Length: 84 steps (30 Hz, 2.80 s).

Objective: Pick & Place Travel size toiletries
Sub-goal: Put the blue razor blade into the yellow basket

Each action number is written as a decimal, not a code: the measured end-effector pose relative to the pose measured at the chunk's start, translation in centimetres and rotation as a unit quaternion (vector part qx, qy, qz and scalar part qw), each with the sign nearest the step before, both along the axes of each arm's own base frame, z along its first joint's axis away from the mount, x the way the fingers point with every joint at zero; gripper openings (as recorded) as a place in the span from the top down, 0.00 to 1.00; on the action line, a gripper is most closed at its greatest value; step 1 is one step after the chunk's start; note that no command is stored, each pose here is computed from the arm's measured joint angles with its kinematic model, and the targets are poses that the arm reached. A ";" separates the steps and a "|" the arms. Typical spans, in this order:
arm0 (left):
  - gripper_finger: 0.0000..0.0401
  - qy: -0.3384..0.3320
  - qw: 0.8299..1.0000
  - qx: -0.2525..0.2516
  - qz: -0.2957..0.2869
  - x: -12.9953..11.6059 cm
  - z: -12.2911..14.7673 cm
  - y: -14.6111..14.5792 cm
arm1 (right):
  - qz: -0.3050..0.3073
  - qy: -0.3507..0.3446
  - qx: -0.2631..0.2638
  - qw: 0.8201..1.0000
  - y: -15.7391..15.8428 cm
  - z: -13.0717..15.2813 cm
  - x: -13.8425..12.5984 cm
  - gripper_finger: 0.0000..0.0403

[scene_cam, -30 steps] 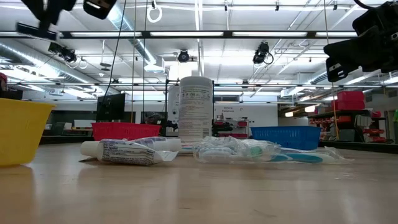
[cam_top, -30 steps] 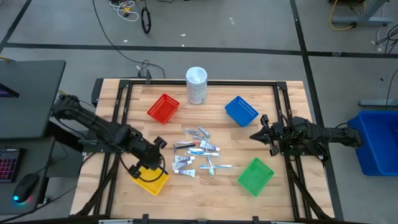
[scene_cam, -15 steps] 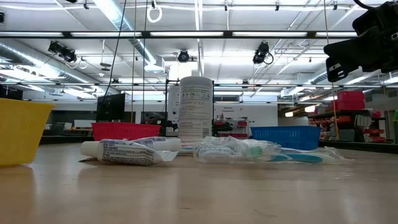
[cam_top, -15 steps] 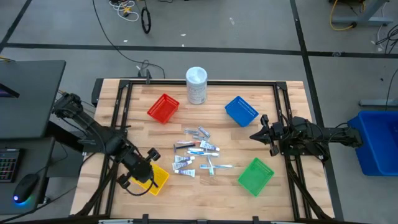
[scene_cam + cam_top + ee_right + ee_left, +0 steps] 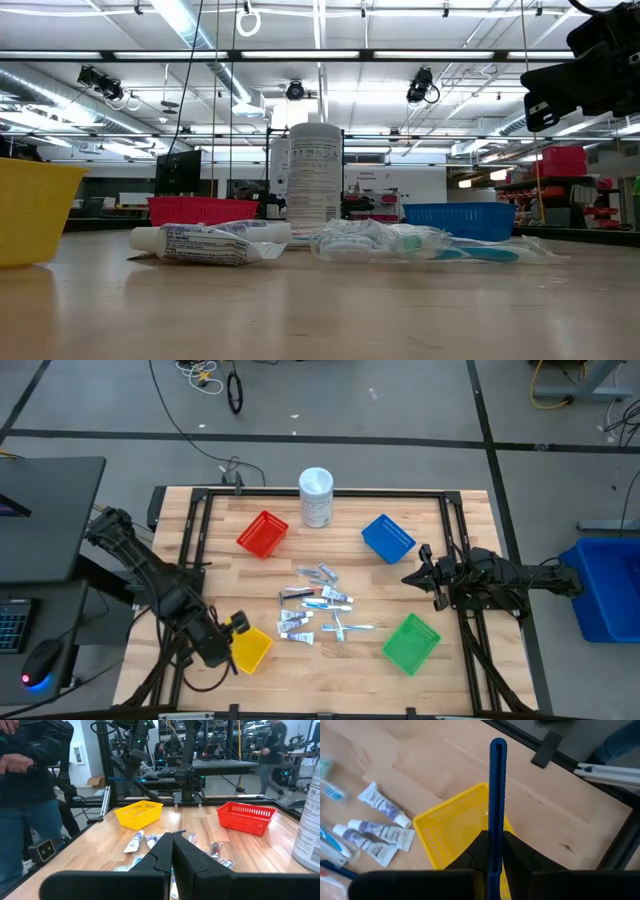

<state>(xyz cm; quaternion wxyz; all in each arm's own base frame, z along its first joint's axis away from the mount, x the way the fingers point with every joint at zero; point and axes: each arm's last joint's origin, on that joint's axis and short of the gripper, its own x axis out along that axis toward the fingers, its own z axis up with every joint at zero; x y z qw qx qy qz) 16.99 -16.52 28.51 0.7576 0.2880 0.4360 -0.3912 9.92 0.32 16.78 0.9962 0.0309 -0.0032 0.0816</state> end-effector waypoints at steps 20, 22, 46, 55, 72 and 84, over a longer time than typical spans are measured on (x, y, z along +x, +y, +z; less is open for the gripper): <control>0.90 0.027 0.998 0.054 -0.025 -0.8 -5.0 0.8 | 0.000 0.000 0.000 1.000 0.0 0.0 0.0 0.97; 0.91 0.035 0.997 0.061 -0.025 -1.0 -5.7 1.0 | 0.000 0.000 0.000 1.000 0.0 0.0 0.0 0.97; 0.90 0.025 0.995 0.097 0.000 -1.0 -7.9 1.9 | 0.000 0.000 0.000 1.000 0.0 0.0 0.0 0.97; 0.90 0.015 0.996 0.087 0.006 -0.2 -8.4 1.5 | 0.000 0.000 0.000 1.000 0.0 0.0 0.0 0.97; 0.89 0.002 0.997 0.071 0.013 0.5 -8.4 1.4 | 0.000 0.000 0.000 1.000 0.0 0.0 0.0 0.96; 0.80 -0.004 0.998 0.066 0.023 0.7 -8.3 1.5 | 0.000 0.000 0.000 1.000 0.0 0.0 0.0 0.97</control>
